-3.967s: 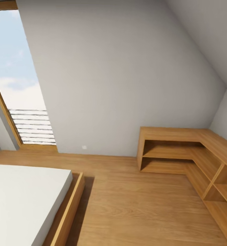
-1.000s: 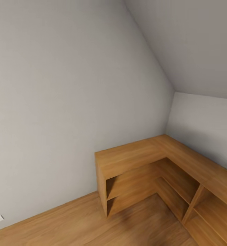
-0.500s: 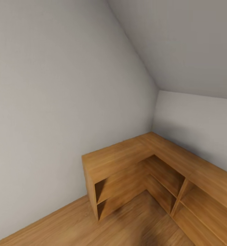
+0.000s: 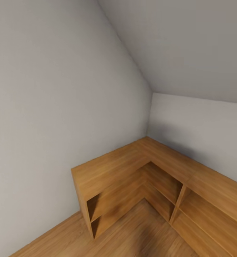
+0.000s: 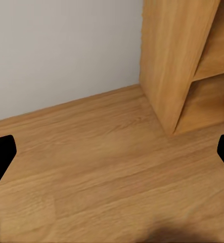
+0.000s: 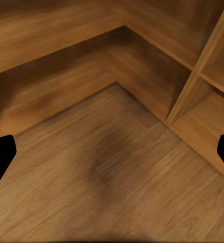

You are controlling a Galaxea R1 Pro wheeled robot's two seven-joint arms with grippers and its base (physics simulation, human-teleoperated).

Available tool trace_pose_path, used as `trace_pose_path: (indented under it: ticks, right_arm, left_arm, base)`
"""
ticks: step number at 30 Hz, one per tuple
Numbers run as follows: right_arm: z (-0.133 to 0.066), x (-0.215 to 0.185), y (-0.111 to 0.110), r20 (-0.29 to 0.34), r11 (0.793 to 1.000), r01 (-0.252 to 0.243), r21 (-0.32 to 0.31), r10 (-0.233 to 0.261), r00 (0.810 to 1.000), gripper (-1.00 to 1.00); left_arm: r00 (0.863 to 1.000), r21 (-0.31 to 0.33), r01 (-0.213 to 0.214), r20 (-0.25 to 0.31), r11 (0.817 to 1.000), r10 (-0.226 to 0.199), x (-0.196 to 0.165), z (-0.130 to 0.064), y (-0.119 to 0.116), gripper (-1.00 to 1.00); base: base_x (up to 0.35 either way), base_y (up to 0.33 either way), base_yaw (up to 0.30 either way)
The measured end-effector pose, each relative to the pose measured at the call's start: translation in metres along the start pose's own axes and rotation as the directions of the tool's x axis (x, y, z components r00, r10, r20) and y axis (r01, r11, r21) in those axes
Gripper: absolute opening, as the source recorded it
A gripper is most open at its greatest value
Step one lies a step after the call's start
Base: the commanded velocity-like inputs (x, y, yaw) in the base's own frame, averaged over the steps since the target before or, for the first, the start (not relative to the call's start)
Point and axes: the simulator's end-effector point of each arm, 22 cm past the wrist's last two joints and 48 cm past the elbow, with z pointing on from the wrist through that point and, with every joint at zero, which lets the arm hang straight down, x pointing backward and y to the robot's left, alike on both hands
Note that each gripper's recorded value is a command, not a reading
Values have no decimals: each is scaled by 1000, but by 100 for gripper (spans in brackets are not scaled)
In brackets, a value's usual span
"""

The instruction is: In the bedroom, organize the workspace by keeping the computer under the desk, ensuring the monitor is on the desk, placing the keyboard on the desk next to the monitor, placing the mouse on the desk next to the keyboard, moving the folder from the swivel chair onto the desk next to the mouse, stacking the notebook on top of the folder with the pen on top of the notebook, and positioning the swivel chair next to the desk.

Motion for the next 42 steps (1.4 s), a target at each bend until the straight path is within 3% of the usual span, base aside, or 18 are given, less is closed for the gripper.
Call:
trace_pose_path:
  ticks: [24,42]
  right_arm:
    - [-3,9,0,-23,1000,4,2,-4,1000,100]
    - [-2,8,-4,-18,1000,-6,15,6,1000,100]
  left_arm:
    - [1000,-1,-6,-16,1000,6,5,-2,1,100]
    - [1000,0,-4,3,1000,4,0,0,0,100]
  base:
    - [9,3,-229]
    - [208,86,-295]
